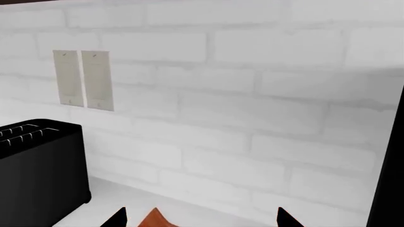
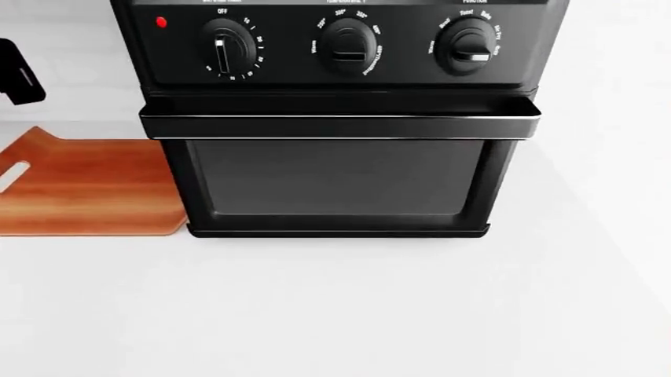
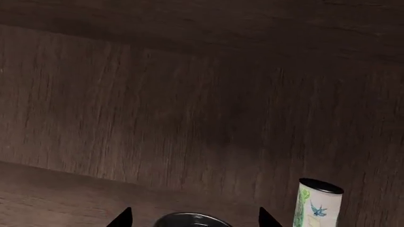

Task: Pick the cans from the counter and place them in their designated side in the cabinet.

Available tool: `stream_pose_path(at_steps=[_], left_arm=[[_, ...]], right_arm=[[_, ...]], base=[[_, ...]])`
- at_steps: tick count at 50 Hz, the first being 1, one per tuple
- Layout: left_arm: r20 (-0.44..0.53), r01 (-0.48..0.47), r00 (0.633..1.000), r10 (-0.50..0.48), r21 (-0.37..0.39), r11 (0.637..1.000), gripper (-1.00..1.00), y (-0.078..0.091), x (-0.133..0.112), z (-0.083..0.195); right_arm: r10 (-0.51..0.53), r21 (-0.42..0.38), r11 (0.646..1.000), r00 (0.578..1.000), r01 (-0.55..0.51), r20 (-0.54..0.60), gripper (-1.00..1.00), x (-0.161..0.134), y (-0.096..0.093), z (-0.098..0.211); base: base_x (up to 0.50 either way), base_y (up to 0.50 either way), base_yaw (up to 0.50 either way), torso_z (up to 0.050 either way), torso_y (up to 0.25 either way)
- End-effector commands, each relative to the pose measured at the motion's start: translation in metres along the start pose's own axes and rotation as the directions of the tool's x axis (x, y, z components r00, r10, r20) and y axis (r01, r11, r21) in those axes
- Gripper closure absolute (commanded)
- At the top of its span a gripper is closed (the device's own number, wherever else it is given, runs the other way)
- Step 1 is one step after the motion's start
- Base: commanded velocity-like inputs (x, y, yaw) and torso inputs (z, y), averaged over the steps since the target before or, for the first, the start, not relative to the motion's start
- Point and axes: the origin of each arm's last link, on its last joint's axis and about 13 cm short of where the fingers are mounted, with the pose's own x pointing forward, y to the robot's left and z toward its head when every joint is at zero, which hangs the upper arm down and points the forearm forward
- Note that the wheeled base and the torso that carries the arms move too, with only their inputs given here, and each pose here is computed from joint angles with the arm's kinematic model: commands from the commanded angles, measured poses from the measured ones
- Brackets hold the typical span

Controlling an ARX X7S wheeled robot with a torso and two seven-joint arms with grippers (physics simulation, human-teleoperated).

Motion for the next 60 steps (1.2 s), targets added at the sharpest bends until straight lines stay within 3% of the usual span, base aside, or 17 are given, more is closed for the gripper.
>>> stream_pose_path(at_steps=[1, 60], left_arm=[[0.001, -0.001, 1.0, 0.001, -0.001, 1.0, -1.0, 0.0009, -0.0006, -0.0004], [0.02, 0.016, 1.0, -0.016, 0.003, 1.0, -1.0, -0.0006, -0.0049, 0.0053]], right_arm=[[-0.011, -0.003, 1.0, 1.0, 0.011, -0.011, -1.0, -0.0012, -0.0002, 0.0004], [-0.01, -0.071, 0.997, 0.999, 0.012, 0.038, -1.0, 0.0006, -0.0027, 0.0034]], base=[[0.0, 0.0, 0.0, 0.0, 0.0], [0.0, 0.0, 0.0, 0.0, 0.0]])
